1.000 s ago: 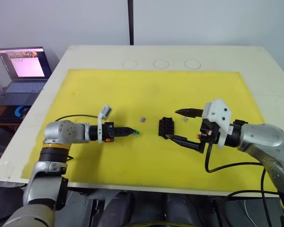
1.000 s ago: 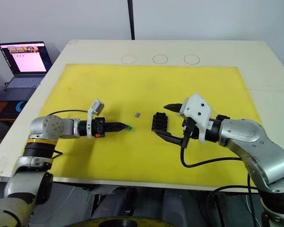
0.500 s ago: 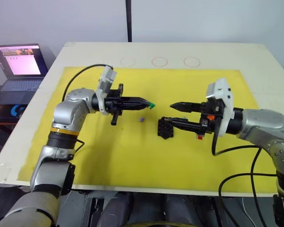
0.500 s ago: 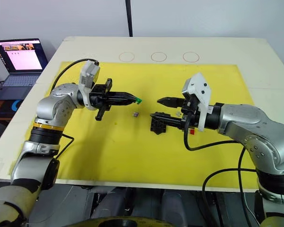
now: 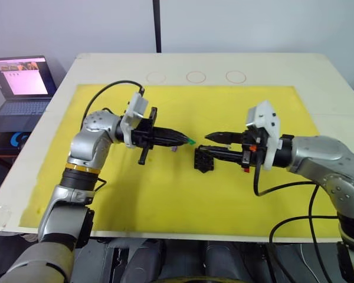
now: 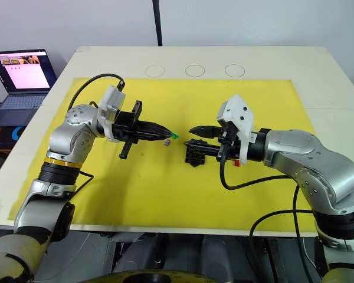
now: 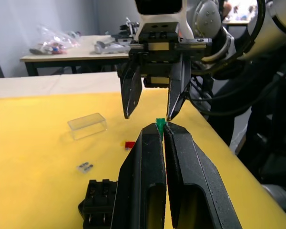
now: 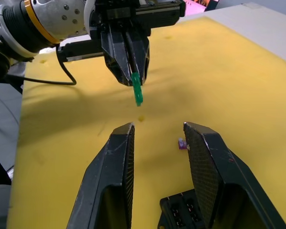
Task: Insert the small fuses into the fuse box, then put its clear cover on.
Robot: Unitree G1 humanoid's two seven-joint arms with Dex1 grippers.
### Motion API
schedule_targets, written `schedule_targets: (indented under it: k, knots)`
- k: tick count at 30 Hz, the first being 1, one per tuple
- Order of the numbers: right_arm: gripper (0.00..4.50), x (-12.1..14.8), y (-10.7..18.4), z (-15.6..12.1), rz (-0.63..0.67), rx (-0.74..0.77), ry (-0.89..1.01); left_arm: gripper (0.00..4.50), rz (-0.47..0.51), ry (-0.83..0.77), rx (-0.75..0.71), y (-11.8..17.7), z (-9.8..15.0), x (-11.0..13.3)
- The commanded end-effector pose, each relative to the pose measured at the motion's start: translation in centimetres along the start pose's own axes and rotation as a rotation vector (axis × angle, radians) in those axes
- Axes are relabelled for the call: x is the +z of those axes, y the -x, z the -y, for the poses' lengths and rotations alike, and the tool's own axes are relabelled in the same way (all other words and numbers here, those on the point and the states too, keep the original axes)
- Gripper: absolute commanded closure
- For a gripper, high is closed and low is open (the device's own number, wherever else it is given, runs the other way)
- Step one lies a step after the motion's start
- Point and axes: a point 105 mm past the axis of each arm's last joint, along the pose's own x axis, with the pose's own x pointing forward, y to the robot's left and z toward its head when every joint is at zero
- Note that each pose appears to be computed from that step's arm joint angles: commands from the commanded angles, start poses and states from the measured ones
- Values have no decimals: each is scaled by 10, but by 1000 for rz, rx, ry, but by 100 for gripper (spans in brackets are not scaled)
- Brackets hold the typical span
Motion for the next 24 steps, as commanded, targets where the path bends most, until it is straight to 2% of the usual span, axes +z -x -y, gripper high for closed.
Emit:
schedule_targets:
  k: [1, 23, 24]
  knots:
    - [282, 14, -3, -5, 40, 14, 60, 450, -9, -59, -27, -2, 3, 4]
    - [282, 9, -5, -8, 49, 25, 60, 450, -5, -125, -9, -10, -4, 5]
    - [299, 9, -6, -8, 49, 25, 61, 450, -4, -126, -10, -10, -4, 5]
